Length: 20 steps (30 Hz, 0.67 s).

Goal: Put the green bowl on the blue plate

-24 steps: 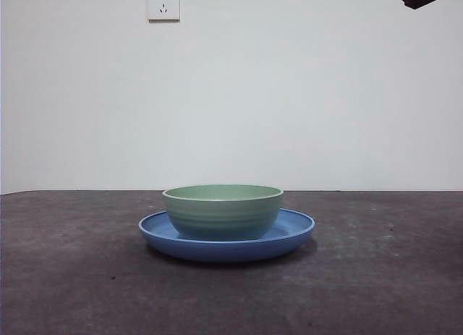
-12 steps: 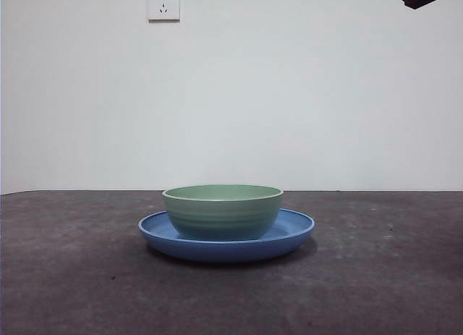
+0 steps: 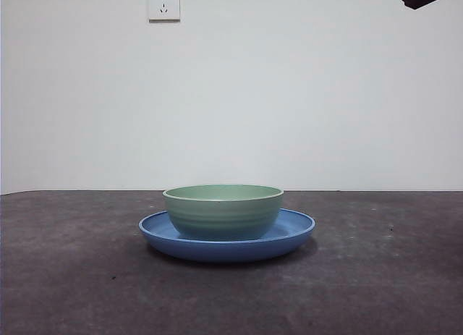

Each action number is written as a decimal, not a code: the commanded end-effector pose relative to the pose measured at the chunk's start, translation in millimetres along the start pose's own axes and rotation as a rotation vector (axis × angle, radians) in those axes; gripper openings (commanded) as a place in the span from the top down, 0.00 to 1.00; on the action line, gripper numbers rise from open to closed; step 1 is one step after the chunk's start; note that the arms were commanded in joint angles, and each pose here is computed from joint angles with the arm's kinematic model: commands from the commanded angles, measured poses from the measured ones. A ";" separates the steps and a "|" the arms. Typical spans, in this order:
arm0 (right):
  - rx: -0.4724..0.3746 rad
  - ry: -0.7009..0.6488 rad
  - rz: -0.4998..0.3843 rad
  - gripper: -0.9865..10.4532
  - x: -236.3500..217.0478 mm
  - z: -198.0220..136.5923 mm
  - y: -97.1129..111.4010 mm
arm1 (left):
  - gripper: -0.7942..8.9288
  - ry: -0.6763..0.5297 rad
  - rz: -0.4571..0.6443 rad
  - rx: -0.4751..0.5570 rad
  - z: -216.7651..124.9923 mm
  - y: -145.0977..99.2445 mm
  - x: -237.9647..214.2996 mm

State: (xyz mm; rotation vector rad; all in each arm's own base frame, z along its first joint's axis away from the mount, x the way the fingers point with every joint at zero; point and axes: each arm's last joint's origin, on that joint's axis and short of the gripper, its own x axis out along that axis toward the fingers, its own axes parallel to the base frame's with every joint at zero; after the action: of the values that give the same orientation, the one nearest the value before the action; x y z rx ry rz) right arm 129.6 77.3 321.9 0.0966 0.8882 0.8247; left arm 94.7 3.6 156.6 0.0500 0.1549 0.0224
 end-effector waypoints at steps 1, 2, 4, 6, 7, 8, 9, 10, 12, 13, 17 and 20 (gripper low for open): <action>-0.024 -0.015 0.006 0.91 -1.7 4.5 2.4 | 0.91 0.025 0.004 0.004 -7.2 0.0 1.9; -0.024 -0.015 0.006 0.91 -1.7 4.5 2.4 | 0.91 0.025 0.004 0.004 -7.2 0.0 1.9; -0.024 -0.015 0.006 0.91 -1.7 4.5 2.4 | 0.91 0.025 0.004 0.004 -7.2 0.0 1.9; -0.024 -0.015 0.006 0.91 -1.7 4.5 2.4 | 0.91 0.025 0.004 0.004 -7.2 0.0 1.9; -0.024 -0.015 0.006 0.91 -1.7 4.5 2.4 | 0.91 0.025 0.004 0.004 -7.2 0.0 1.9; -0.024 -0.015 0.006 0.91 -1.7 4.5 2.4 | 0.91 0.025 0.004 0.004 -7.2 0.0 1.9; -0.024 -0.015 0.006 0.91 -1.7 4.5 2.4 | 0.91 0.025 0.004 0.004 -7.2 0.0 1.9; -0.024 -0.015 0.006 0.91 -1.7 4.5 2.4 | 0.91 0.025 0.004 0.004 -7.2 0.0 1.9; -0.024 -0.015 0.006 0.91 -1.7 4.5 2.4 | 0.91 0.025 0.004 0.004 -7.2 0.0 1.9; -0.024 -0.014 0.006 0.91 -1.7 4.4 2.4 | 0.91 0.025 0.004 0.004 -7.2 0.0 1.9; -0.072 -0.045 -0.020 0.91 -7.6 3.5 1.1 | 0.91 0.025 0.004 0.003 -7.2 0.0 1.9; -0.129 -0.133 -0.073 0.91 -19.6 2.5 -2.5 | 0.91 0.025 0.004 0.004 -7.2 0.0 1.9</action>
State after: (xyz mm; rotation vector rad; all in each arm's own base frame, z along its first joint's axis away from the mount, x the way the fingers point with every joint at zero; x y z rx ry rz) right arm 126.7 64.7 329.8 0.0526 0.7711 0.7846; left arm 94.7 3.6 156.6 0.0500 0.1549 0.0224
